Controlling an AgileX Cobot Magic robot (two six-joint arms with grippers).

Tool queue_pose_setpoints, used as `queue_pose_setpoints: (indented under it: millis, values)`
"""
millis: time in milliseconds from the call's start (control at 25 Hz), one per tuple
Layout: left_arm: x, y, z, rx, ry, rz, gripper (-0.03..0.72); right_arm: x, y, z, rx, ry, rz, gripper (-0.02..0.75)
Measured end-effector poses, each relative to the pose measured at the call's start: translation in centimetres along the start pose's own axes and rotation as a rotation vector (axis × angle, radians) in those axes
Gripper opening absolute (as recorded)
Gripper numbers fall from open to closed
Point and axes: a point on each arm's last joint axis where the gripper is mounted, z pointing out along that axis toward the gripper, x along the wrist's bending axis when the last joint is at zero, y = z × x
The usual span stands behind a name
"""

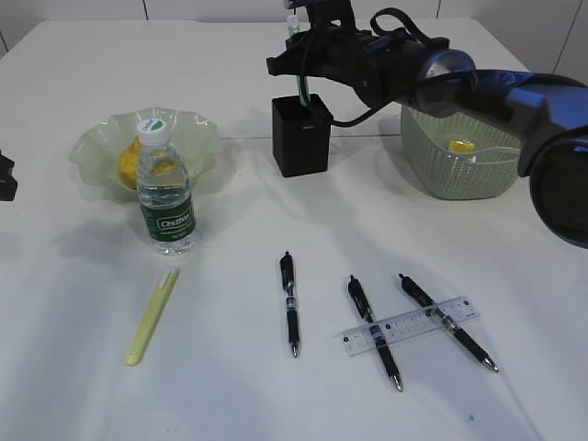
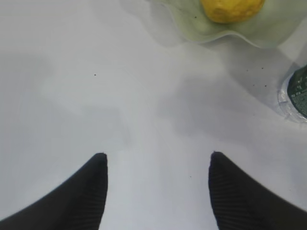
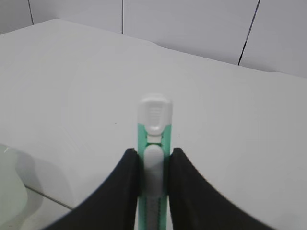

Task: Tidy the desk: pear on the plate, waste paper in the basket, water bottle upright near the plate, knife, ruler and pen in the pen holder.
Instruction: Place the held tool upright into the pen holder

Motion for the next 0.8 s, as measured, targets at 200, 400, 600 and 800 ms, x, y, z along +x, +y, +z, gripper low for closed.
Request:
queue_pose_setpoints:
  millis: [200, 400, 600, 800]
  values:
    - [0.00, 0.00, 0.00, 0.000, 0.000, 0.000, 0.465, 0.08, -0.57, 0.22, 0.009, 0.001, 0.028, 0.147]
    - [0.00, 0.00, 0.00, 0.000, 0.000, 0.000, 0.465, 0.08, -0.57, 0.22, 0.009, 0.001, 0.039, 0.168]
    - [0.00, 0.00, 0.00, 0.000, 0.000, 0.000, 0.465, 0.08, -0.57, 0.22, 0.009, 0.001, 0.039, 0.195]
    - [0.00, 0.00, 0.00, 0.000, 0.000, 0.000, 0.465, 0.08, -0.57, 0.22, 0.009, 0.001, 0.046, 0.211]
